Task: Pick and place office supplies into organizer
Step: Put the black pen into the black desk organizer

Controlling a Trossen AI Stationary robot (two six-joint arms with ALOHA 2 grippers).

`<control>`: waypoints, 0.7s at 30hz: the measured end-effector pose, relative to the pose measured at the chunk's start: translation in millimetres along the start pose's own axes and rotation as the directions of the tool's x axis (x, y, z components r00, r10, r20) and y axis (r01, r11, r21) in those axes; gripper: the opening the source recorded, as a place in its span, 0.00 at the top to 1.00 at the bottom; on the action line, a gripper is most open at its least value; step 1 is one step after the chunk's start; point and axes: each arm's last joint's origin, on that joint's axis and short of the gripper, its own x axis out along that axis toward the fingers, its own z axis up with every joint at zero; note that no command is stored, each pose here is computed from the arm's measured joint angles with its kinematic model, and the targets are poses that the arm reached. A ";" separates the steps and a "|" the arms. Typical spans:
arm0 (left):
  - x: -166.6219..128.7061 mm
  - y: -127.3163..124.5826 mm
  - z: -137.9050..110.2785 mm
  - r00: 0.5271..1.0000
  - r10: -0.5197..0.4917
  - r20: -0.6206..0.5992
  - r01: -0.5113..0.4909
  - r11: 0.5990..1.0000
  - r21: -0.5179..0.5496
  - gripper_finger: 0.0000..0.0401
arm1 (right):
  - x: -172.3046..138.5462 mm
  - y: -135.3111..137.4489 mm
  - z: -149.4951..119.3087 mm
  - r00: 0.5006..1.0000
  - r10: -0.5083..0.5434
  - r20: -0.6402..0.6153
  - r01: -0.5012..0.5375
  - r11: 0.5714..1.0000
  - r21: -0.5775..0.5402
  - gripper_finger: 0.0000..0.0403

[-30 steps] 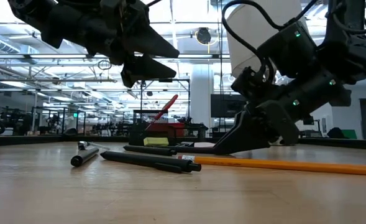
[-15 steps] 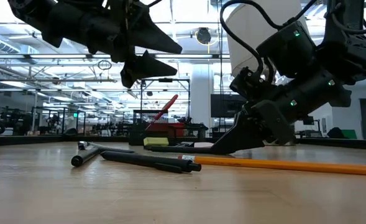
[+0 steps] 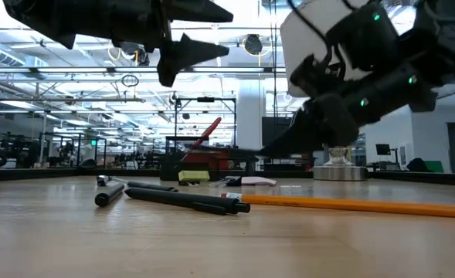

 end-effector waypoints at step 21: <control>-107.9 25.1 -16.5 0.893 0.009 0.449 -0.071 0.990 0.120 0.59 | -60.2 3.4 23.7 0.968 -0.068 0.243 0.060 0.997 0.042 0.94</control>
